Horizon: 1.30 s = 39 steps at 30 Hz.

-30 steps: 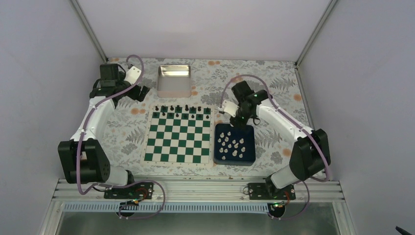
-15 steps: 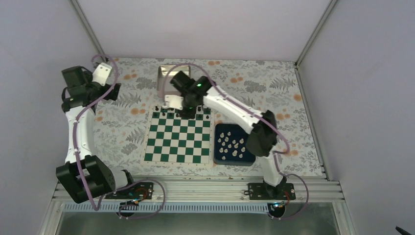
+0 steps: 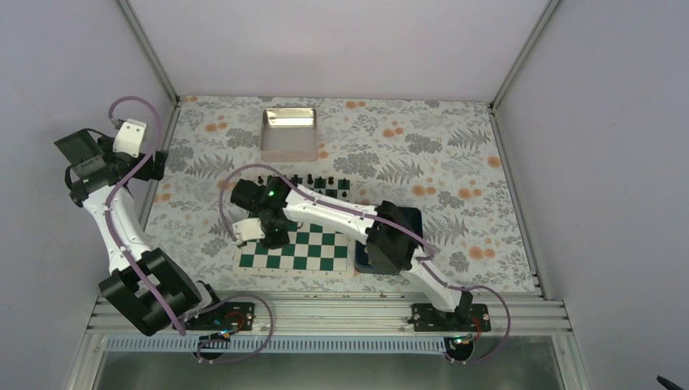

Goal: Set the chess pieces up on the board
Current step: Place the chess piece on the chessboard.

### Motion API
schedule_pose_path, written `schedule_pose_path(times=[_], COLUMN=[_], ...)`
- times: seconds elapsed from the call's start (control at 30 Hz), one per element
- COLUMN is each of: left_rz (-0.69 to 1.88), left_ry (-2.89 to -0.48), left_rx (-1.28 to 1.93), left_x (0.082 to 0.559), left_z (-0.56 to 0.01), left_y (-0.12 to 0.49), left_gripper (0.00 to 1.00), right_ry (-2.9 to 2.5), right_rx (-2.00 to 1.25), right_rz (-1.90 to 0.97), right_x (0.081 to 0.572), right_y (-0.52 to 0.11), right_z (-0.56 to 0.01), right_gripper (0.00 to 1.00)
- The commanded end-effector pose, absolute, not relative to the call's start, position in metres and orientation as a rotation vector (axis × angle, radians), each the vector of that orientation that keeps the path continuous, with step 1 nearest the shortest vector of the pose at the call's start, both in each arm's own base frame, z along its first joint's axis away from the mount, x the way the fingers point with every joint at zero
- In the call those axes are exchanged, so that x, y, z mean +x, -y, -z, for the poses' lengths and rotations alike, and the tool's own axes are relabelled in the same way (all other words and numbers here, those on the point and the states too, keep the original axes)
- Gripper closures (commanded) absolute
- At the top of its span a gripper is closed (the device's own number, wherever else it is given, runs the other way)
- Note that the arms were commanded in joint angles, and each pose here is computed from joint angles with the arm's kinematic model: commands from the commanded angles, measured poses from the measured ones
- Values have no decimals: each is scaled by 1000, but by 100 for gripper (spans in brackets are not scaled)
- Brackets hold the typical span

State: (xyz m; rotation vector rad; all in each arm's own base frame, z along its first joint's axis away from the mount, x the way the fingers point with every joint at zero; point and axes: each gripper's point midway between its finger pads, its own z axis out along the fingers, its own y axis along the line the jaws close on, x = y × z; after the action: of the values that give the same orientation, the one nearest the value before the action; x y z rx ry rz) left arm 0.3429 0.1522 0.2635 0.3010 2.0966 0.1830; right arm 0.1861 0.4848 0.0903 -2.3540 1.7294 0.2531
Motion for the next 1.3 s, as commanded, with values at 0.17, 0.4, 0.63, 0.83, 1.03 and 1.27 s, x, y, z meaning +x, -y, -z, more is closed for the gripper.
schedule_pose_path(times=[0.17, 0.4, 0.63, 0.83, 1.03, 1.27], left_rz=[-94, -84, -85, -90, -76, -78], left_ry=[-2071, -2058, -2066, -2062, -2057, -2058], left_rx=[316, 283, 263, 263, 266, 266], left_x=[349, 355, 357, 357, 357, 357], left_z=[-262, -260, -255, -257, -260, -261], left_y=[-157, -161, -165, -165, -163, -164], left_gripper=[0, 0, 0, 0, 0, 0], right_ry=[-1817, -1846, -1843, -1838, -1816, -1792], right_rx=[-2371, -2402, -2409, -2413, -2465, -2408], right_rz=[-280, -279, -286, -330, -321, -340], right_x=[169, 164, 163, 152, 133, 133], right_y=[-448, -438, -438, -436, -433, -444], right_z=[-78, -56, -56, -63, -59, -67], right_gripper=[96, 96, 96, 96, 96, 96])
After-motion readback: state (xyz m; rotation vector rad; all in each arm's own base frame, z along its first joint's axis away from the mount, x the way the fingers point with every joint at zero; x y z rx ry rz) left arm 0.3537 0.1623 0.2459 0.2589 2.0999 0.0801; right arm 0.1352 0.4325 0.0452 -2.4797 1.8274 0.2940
